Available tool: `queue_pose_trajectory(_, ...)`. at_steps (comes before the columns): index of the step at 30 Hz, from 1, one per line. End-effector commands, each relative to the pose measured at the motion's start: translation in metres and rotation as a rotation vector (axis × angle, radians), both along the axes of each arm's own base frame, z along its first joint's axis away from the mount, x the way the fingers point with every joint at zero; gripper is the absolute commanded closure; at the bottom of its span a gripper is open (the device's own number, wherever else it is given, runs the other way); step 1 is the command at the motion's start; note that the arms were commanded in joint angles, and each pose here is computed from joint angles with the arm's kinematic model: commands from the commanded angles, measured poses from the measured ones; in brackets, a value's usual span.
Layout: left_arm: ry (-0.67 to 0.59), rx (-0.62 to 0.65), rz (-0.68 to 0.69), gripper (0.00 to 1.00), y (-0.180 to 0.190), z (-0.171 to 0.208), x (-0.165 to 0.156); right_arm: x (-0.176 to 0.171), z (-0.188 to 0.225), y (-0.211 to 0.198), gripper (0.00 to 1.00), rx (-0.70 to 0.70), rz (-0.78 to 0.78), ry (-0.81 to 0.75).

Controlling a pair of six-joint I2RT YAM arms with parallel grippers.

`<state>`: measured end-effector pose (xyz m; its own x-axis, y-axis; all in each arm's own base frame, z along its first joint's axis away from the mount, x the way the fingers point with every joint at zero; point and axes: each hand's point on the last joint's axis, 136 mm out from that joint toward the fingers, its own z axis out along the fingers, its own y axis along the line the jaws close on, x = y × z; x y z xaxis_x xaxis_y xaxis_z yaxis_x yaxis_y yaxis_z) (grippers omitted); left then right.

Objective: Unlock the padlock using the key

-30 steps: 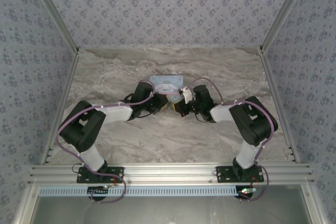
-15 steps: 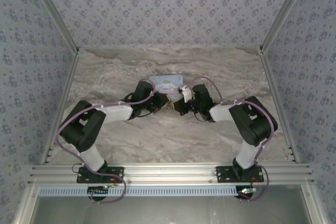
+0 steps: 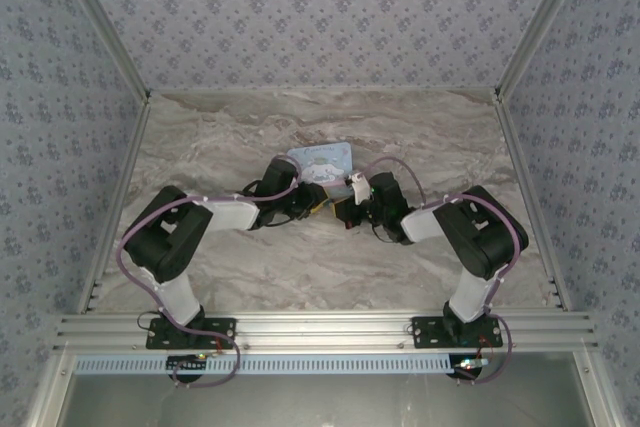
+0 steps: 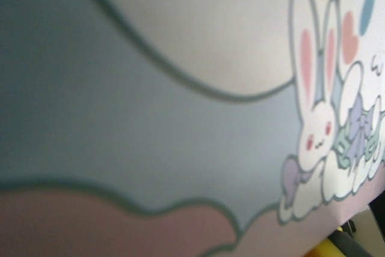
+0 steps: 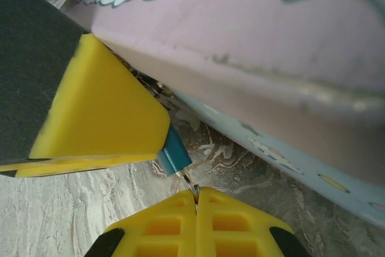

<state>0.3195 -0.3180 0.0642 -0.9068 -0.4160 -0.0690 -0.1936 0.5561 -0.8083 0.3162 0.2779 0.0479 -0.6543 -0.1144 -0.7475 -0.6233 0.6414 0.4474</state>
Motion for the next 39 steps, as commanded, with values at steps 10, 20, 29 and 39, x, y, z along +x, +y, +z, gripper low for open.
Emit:
queue_pose_trajectory(10, -0.001, 0.011, 0.021, 0.36, 0.01, -0.001, -0.011, -0.015, -0.015, -0.004, 1.0, 0.003, -0.047, 0.08)
queue_pose_trajectory(20, -0.003, -0.038, 0.109, 0.33, 0.025, 0.003, -0.016, -0.023, -0.005, 0.001, 1.0, 0.086, -0.09, 0.172)
queue_pose_trajectory(29, -0.006, -0.06, 0.111, 0.42, 0.018, 0.001, -0.015, -0.017, 0.005, 0.008, 1.0, 0.164, -0.126, 0.234)
queue_pose_trajectory(39, -0.002, -0.078, 0.116, 0.5, 0.012, -0.005, -0.011, -0.015, 0.02, 0.017, 1.0, 0.219, -0.134, 0.296)
